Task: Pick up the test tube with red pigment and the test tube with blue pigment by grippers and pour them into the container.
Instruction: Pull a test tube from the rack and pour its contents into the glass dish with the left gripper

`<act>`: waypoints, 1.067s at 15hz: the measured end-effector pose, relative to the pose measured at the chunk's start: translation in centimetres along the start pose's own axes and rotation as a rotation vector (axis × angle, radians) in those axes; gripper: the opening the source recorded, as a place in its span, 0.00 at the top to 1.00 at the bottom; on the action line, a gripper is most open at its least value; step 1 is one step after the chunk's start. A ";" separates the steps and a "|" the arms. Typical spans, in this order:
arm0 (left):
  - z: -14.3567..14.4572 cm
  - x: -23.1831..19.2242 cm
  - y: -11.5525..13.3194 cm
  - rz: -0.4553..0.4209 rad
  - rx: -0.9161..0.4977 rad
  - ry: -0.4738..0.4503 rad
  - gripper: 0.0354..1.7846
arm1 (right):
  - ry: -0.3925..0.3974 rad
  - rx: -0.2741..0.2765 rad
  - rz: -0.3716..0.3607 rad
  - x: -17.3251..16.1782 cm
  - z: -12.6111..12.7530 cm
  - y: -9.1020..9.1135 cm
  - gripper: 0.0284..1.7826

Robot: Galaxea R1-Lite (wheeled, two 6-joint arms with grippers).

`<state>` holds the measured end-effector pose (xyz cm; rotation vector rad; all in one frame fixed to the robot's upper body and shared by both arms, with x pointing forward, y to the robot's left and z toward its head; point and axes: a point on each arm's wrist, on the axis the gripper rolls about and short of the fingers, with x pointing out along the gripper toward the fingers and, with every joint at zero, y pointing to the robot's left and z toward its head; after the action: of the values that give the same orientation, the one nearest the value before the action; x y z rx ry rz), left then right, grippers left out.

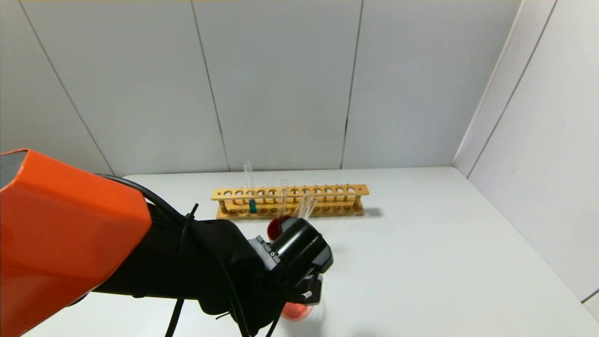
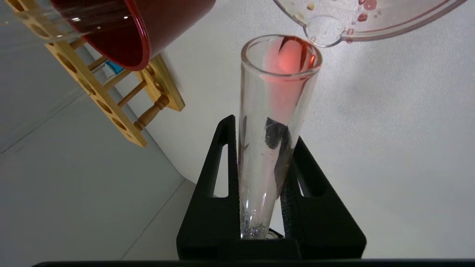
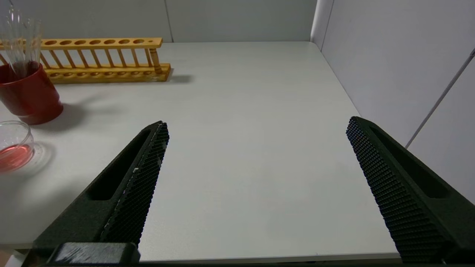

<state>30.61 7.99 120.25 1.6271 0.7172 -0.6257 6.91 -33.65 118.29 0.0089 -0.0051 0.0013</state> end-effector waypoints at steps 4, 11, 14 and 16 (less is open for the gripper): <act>0.2 0.0 -0.1 -0.004 0.009 0.001 0.82 | 0.000 0.000 0.000 0.0 0.0 0.0 0.02; 0.4 0.0 -0.1 -0.010 0.037 0.035 0.82 | 0.000 0.000 0.000 0.0 0.0 0.0 0.02; 1.1 0.1 0.1 -0.005 0.038 0.027 0.82 | 0.000 0.000 0.000 0.0 0.0 0.0 0.02; 1.3 0.4 0.0 -0.013 0.048 0.036 0.82 | 0.000 0.000 0.000 0.0 0.0 0.0 0.02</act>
<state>30.84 6.70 119.76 1.6825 0.7447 -0.6288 6.91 -33.65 118.29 0.0089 -0.0051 0.0013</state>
